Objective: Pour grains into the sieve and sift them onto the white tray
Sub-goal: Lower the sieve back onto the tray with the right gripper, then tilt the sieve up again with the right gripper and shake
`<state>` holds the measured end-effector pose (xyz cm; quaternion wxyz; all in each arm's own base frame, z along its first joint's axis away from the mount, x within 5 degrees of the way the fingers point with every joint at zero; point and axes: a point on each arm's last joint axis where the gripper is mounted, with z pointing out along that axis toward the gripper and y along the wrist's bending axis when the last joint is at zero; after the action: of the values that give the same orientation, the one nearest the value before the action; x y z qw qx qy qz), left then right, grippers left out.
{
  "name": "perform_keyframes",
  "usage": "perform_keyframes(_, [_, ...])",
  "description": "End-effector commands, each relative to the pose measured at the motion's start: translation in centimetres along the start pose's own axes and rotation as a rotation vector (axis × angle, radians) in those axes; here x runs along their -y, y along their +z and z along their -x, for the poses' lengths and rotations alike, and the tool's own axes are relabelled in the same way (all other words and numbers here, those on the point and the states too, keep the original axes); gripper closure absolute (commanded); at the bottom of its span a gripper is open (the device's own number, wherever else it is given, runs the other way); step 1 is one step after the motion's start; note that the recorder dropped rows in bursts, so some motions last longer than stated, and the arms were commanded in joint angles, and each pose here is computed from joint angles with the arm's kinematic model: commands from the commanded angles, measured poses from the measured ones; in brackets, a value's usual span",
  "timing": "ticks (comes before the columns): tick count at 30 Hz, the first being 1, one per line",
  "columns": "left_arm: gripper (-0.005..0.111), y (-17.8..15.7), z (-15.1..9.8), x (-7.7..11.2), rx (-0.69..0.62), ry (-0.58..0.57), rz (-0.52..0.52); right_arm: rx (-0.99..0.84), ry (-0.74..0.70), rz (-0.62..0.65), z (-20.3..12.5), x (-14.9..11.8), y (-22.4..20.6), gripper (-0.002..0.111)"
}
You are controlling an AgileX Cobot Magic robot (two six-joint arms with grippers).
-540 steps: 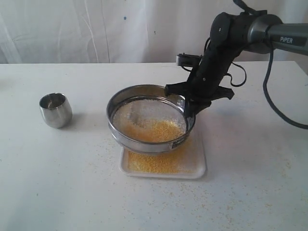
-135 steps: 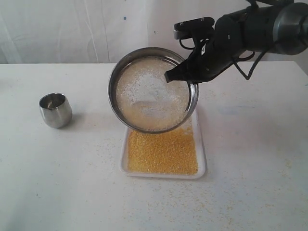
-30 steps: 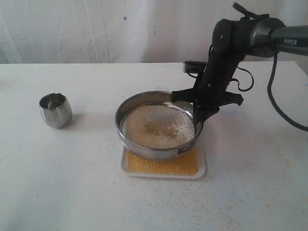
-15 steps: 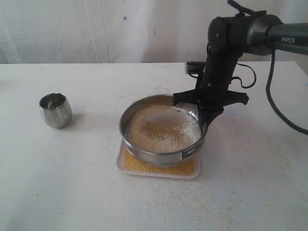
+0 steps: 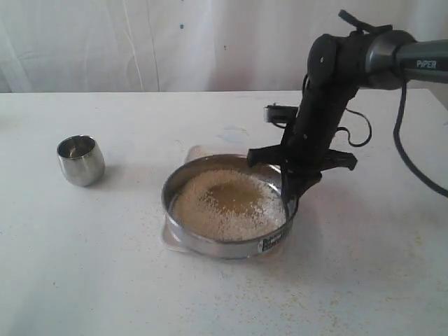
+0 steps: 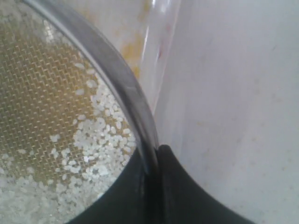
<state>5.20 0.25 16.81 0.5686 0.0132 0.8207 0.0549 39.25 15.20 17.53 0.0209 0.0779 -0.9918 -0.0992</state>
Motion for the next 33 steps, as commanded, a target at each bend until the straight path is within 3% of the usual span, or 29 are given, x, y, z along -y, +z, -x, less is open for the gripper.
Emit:
perform_keyframes(1, [0.107, 0.0, -0.1, 0.1, -0.002, -0.010, -0.008, 0.217, -0.078, 0.057, -0.6, -3.0, -1.6, 0.108])
perform_keyframes(7, [0.107, 0.0, -0.1, 0.1, -0.002, -0.010, -0.008, 0.447, -0.122, 0.054, -0.2, -3.9, -4.0, 0.108])
perform_keyframes(13, [0.107, 0.0, -0.1, 0.1, -0.002, -0.010, -0.008, 0.592, -0.301, -0.031, -2.4, -6.3, -5.6, 0.108])
perform_keyframes(18, [0.107, 0.0, -0.1, 0.1, -0.002, -0.010, -0.008, 0.732, -0.331, -0.070, -3.4, -6.6, -6.7, 0.108])
perform_keyframes(33, [0.107, 0.0, -0.1, 0.1, -0.002, -0.010, -0.008, 0.751, -0.360, -0.131, -4.1, -5.6, -5.6, 0.108])
